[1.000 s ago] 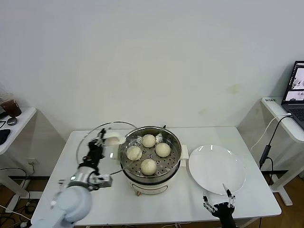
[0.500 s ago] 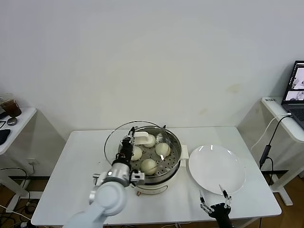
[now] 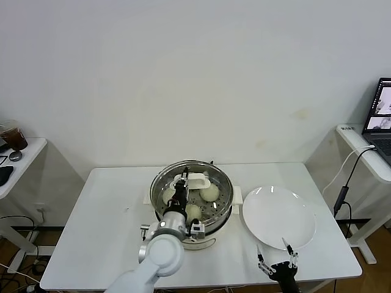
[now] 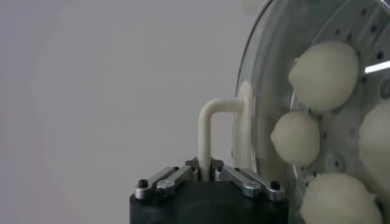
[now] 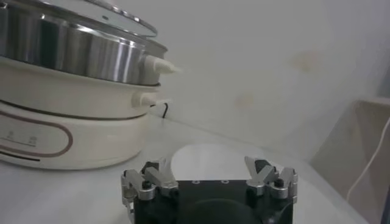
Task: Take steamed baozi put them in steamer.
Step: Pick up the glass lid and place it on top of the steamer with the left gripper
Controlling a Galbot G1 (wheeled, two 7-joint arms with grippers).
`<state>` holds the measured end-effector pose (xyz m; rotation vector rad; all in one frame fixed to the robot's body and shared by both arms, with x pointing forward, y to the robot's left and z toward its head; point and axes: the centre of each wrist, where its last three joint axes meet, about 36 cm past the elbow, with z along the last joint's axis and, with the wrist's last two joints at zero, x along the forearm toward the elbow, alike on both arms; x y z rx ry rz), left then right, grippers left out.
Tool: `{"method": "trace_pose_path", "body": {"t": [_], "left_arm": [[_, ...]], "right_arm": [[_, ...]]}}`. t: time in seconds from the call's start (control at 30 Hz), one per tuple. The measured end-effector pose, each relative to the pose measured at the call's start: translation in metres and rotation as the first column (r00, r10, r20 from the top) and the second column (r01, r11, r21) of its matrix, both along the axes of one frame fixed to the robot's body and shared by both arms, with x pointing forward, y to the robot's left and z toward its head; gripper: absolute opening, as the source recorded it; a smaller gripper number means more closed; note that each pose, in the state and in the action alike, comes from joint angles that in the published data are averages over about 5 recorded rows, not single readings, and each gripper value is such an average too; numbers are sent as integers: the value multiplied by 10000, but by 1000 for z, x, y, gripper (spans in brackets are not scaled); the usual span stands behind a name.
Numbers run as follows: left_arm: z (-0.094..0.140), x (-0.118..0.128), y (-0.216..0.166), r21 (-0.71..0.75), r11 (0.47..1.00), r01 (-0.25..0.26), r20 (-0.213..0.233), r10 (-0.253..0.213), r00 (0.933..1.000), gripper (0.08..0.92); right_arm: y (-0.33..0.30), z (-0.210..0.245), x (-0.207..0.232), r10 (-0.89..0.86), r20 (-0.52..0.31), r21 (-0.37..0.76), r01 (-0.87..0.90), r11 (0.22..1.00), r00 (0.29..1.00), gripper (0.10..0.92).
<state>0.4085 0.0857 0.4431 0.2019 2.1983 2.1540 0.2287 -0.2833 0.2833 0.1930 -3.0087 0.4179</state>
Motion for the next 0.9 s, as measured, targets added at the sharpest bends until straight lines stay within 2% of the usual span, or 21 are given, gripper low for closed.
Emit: {"method": "trace_pose_path", "body": {"t": [0.77, 0.9], "left_arm": [[-15, 0, -12, 62, 10000, -38, -101, 39, 9999, 173], [-15, -2, -12, -94, 9999, -54, -139, 52, 9999, 218]], "right_arm": [[1, -3, -3, 51, -76, -45, -51, 10000, 10000, 823], [2, -2, -3, 69, -73, -53, -69, 10000, 10000, 823]]}}
